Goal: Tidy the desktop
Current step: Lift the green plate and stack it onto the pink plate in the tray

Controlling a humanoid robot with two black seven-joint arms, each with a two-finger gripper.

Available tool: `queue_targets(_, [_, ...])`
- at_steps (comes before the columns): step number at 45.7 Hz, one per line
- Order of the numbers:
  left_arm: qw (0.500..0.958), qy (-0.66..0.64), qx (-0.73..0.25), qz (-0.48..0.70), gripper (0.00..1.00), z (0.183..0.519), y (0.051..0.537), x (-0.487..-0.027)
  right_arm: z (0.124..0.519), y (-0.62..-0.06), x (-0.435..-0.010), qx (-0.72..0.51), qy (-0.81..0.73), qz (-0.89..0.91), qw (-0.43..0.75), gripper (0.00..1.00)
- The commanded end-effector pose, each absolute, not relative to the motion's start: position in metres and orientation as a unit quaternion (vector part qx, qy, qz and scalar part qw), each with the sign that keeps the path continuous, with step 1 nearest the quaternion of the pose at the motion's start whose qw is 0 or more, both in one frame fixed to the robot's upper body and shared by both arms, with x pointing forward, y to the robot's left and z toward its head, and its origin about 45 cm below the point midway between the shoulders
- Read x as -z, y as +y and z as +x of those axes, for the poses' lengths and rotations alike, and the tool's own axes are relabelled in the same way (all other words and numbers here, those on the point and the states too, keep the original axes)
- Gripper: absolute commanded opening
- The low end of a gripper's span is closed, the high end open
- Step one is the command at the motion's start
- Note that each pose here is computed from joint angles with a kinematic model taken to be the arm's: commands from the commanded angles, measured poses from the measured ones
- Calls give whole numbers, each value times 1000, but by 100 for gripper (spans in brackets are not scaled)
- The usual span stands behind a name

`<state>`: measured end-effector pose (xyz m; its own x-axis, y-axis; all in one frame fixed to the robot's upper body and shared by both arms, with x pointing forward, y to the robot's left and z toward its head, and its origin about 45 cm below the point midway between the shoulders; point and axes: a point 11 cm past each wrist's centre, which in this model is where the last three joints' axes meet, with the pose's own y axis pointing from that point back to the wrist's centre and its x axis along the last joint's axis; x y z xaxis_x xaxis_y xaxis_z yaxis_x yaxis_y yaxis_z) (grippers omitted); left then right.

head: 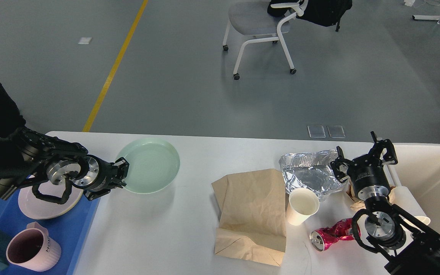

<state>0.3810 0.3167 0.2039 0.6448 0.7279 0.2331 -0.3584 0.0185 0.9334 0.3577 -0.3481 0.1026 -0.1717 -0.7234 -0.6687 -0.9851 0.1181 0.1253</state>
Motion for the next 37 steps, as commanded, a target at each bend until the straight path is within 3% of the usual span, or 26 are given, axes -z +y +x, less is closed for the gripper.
queue_targets(1, [714,133,-374,577,0,378,305,-263,358,-348,-102,-283,712,-600,231,100])
queue_targets(6, [743,129,-344,559,0,364,286,-308,358,-349,-102,-283,712,-600,231,100])
queue_targets(12, [744,98,-329,574,0,351,279,-347,358,-348,-102,-283,712,-600,231,100])
queue_targets(23, [743,91,-325,578,0,350,285,-351,358,-348,-103,-283,711,-601,231,100])
queue_targets(37, [684,100,-369,622,0,352,397,-314,358,-348,-103,-283,711,-600,231,100])
